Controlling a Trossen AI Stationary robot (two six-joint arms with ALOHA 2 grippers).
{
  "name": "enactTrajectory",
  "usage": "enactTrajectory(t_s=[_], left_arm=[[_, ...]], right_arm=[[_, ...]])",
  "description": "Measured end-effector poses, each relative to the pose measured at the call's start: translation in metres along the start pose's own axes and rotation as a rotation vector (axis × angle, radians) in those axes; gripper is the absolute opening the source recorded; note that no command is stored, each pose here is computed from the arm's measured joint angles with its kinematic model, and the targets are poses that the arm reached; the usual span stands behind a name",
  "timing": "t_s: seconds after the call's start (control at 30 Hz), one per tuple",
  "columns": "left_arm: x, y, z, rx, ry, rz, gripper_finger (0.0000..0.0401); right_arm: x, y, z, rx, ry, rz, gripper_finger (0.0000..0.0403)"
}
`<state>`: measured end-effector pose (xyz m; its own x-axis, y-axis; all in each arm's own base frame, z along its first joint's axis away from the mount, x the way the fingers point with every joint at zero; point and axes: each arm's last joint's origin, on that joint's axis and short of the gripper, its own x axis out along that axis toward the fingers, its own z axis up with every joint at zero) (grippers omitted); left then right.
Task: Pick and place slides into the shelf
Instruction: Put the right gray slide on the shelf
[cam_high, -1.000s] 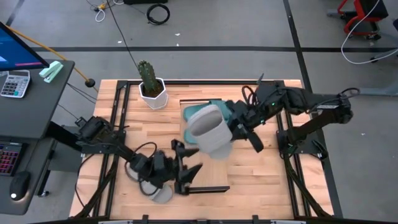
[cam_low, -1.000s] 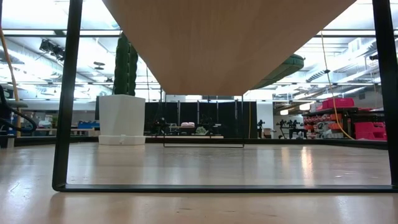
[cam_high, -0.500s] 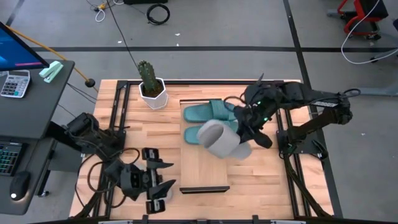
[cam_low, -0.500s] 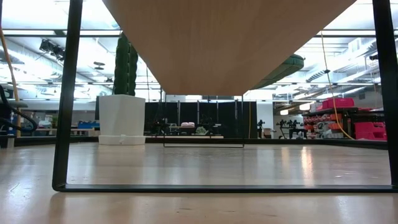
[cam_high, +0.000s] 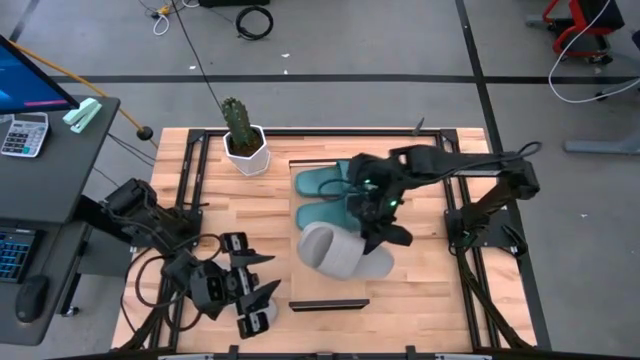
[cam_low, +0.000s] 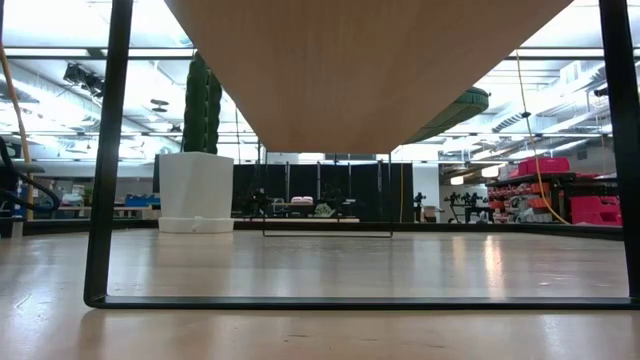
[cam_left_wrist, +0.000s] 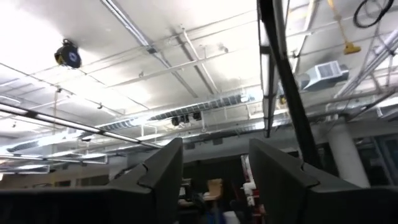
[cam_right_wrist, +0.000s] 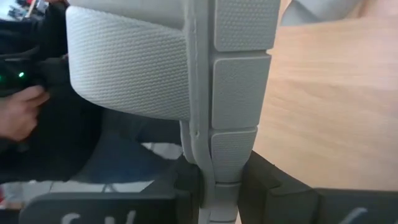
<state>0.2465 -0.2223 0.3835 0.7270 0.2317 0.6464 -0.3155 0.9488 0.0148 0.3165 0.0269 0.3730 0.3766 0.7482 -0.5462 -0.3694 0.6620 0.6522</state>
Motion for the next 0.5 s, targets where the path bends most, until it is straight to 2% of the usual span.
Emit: enactTrajectory(t_s=[0.23,0.5], left_arm=[[0.002,0.017,0.025,0.024,0.028,0.065,0.0174],[0.001,0.035,0.052,0.053,0.097,0.112,0.0173]], right_arm=[[0.029,-0.027,0.006,0.036,0.068,0.055,0.0071],[0.048,-0.047,0.017,0.041,0.044,0.118,0.0072]])
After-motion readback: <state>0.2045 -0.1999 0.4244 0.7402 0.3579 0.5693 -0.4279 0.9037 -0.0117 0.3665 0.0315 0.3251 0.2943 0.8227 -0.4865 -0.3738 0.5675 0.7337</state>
